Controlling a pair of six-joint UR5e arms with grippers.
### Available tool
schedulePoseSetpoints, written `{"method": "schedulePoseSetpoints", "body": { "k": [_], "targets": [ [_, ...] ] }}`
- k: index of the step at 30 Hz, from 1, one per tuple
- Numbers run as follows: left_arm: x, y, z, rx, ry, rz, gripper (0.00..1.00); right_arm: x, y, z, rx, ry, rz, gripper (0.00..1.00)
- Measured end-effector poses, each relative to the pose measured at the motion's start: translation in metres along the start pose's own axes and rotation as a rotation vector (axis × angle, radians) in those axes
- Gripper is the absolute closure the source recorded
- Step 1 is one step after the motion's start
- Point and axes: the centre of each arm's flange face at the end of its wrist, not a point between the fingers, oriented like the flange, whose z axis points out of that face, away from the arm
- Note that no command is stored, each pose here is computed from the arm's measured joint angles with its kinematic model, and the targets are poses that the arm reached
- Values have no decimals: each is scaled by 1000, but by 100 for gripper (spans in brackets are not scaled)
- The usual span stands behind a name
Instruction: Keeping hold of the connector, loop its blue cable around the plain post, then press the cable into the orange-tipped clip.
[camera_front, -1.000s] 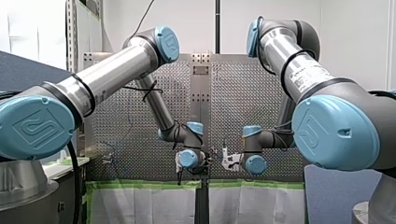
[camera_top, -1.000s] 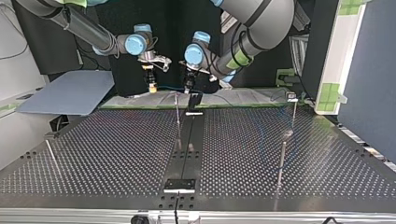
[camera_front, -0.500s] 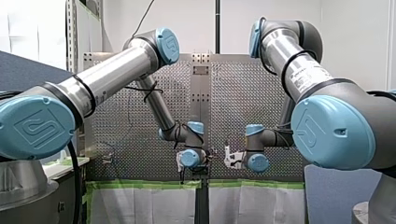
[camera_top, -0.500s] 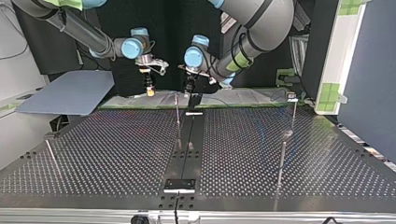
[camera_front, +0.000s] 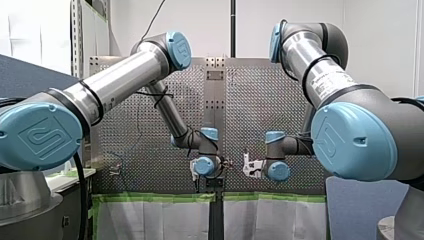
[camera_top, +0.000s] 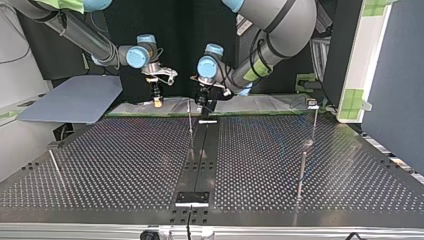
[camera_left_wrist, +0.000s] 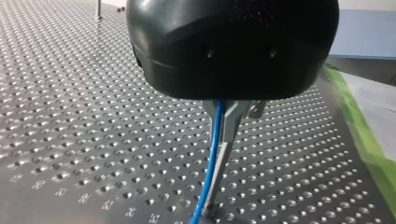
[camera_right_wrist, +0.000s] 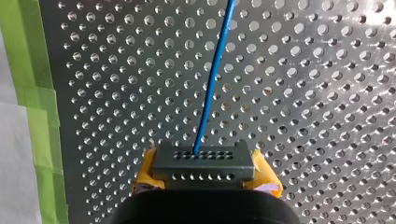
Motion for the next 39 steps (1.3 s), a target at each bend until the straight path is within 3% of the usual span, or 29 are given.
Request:
{"method": "schedulePoseSetpoints", "body": {
  "k": [7,18,31,39],
  "targets": [
    [-8,13,12,-3,-2,-27,100,6,13,11,-10,-4,9,100],
    [-21,45,29,-30,0,-19,100,16,29,25,-22,-4,14,100],
    [-36,47,43,-53,7,58,100,38,62,51,-38,4,20,100],
    [-38,55,45,-69,11,83,100,41,72,55,-49,-3,24,100]
  ]
}}
